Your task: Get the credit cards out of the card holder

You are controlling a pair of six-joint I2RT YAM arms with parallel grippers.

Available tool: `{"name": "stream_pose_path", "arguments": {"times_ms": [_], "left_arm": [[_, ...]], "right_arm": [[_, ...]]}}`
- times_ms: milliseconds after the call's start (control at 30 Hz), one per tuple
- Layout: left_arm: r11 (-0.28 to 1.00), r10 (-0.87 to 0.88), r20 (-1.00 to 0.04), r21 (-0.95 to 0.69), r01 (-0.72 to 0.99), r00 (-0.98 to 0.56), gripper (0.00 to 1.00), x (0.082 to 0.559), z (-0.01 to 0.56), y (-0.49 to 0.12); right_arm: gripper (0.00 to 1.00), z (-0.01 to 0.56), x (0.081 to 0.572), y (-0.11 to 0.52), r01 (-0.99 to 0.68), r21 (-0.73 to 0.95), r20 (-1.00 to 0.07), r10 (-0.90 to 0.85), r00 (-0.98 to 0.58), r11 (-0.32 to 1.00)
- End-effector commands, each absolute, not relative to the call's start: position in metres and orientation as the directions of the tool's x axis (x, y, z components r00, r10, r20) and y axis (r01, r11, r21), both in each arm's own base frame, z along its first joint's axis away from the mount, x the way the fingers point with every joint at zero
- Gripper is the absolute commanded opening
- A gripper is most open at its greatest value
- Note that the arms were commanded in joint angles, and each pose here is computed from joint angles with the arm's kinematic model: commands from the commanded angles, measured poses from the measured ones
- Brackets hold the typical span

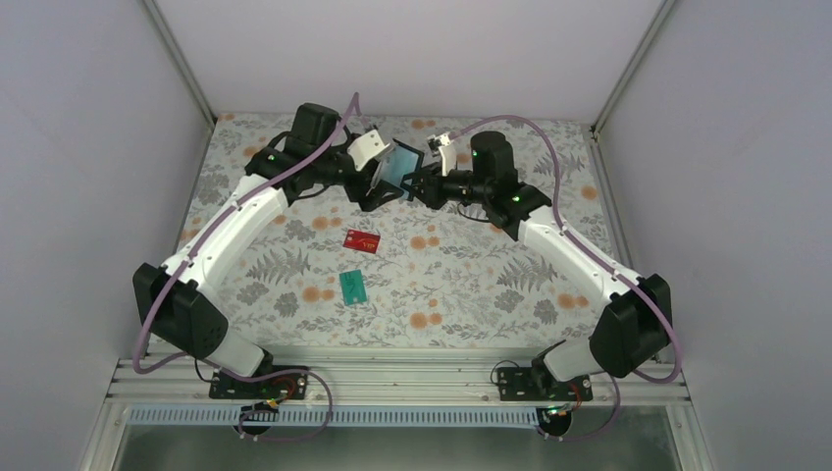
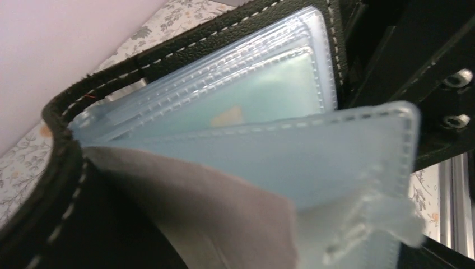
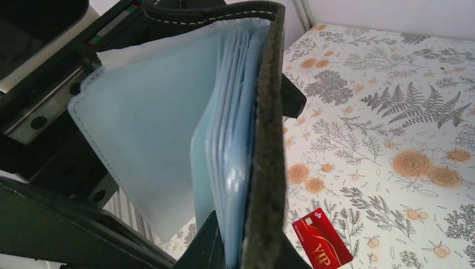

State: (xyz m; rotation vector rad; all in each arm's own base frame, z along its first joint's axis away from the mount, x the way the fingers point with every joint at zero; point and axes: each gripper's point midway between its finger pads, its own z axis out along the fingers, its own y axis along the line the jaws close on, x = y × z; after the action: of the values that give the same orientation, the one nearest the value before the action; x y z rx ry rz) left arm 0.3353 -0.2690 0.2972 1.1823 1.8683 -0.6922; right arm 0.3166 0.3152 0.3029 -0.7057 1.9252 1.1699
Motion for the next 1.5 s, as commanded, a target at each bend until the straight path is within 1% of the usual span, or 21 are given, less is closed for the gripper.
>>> {"name": "stream_pose_path", "arguments": {"times_ms": [0, 133, 233, 367, 433, 533, 600, 667, 700, 767, 867, 933, 967, 1000, 1067, 1100, 1200, 1267, 1467], "left_arm": [[0.419, 0.484, -0.848, 0.008, 0.908, -0.216, 1.00, 0.338, 0.298, -0.270], [0.461, 0.507, -0.834, 0.049, 0.886, -0.217, 0.99, 0.349, 0.291, -0.263], [0.501, 0.520, -0.824, 0.080, 0.862, -0.226, 0.94, 0.357, 0.289, -0.255], [0.548, 0.526, -0.819, 0.123, 0.827, -0.227, 0.90, 0.368, 0.292, -0.242], [0.560, 0.517, -0.823, 0.117, 0.820, -0.235, 0.87, 0.370, 0.296, -0.235], [0.532, 0.496, -0.837, 0.082, 0.843, -0.232, 0.82, 0.362, 0.302, -0.230], [0.467, 0.481, -0.851, 0.045, 0.883, -0.211, 0.77, 0.347, 0.306, -0.233], [0.421, 0.468, -0.859, 0.010, 0.907, -0.207, 0.69, 0.336, 0.307, -0.235], [0.401, 0.461, -0.863, -0.007, 0.916, -0.209, 0.63, 0.332, 0.308, -0.237], [0.372, 0.442, -0.872, -0.036, 0.928, -0.211, 0.47, 0.327, 0.312, -0.237], [0.345, 0.412, -0.886, -0.066, 0.936, -0.214, 0.18, 0.321, 0.320, -0.233], [0.333, 0.392, -0.895, -0.078, 0.940, -0.213, 0.04, 0.318, 0.327, -0.228], [0.324, 0.386, -0.898, -0.080, 0.943, -0.209, 0.03, 0.315, 0.329, -0.226], [0.314, 0.381, -0.901, -0.082, 0.946, -0.205, 0.03, 0.311, 0.332, -0.224], [0.289, 0.374, -0.906, -0.090, 0.953, -0.199, 0.03, 0.305, 0.333, -0.224], [0.273, 0.368, -0.908, -0.099, 0.957, -0.199, 0.02, 0.301, 0.335, -0.225], [0.220, 0.347, -0.917, -0.126, 0.967, -0.199, 0.02, 0.290, 0.339, -0.228], [0.199, 0.341, -0.920, -0.131, 0.971, -0.194, 0.02, 0.286, 0.342, -0.229], [0.191, 0.331, -0.922, -0.144, 0.971, -0.202, 0.02, 0.285, 0.345, -0.230]], "right_arm": [[0.04, 0.337, 0.315, 0.323, -0.806, 0.453, -0.865, -0.032, -0.501, 0.382], [0.04, 0.340, 0.307, 0.325, -0.826, 0.447, -0.869, -0.052, -0.492, 0.344], [0.04, 0.341, 0.303, 0.324, -0.836, 0.435, -0.875, -0.061, -0.480, 0.336], [0.04, 0.347, 0.291, 0.326, -0.863, 0.426, -0.882, -0.086, -0.463, 0.271], [0.04, 0.346, 0.288, 0.326, -0.869, 0.418, -0.885, -0.099, -0.455, 0.264], [0.04, 0.342, 0.290, 0.323, -0.869, 0.409, -0.885, -0.113, -0.452, 0.278], [0.04, 0.341, 0.288, 0.323, -0.874, 0.405, -0.886, -0.121, -0.448, 0.269], [0.04, 0.343, 0.285, 0.324, -0.885, 0.398, -0.891, -0.128, -0.436, 0.242], [0.04, 0.344, 0.283, 0.324, -0.892, 0.394, -0.894, -0.131, -0.428, 0.224], [0.04, 0.348, 0.278, 0.324, -0.909, 0.371, -0.906, -0.142, -0.399, 0.190], [0.05, 0.350, 0.274, 0.321, -0.922, 0.349, -0.916, -0.149, -0.373, 0.167], [0.07, 0.353, 0.272, 0.315, -0.929, 0.341, -0.922, -0.141, -0.361, 0.147], [0.09, 0.354, 0.271, 0.312, -0.930, 0.339, -0.924, -0.135, -0.357, 0.140], [0.14, 0.355, 0.269, 0.309, -0.933, 0.336, -0.927, -0.131, -0.352, 0.130], [0.27, 0.355, 0.268, 0.304, -0.935, 0.328, -0.931, -0.125, -0.344, 0.132], [0.31, 0.355, 0.269, 0.302, -0.936, 0.325, -0.932, -0.119, -0.341, 0.137], [0.41, 0.356, 0.268, 0.299, -0.938, 0.320, -0.936, -0.111, -0.335, 0.131], [0.44, 0.354, 0.268, 0.299, -0.939, 0.320, -0.936, -0.110, -0.334, 0.125], [0.44, 0.349, 0.275, 0.304, -0.928, 0.357, -0.925, -0.098, -0.367, 0.110]]}}
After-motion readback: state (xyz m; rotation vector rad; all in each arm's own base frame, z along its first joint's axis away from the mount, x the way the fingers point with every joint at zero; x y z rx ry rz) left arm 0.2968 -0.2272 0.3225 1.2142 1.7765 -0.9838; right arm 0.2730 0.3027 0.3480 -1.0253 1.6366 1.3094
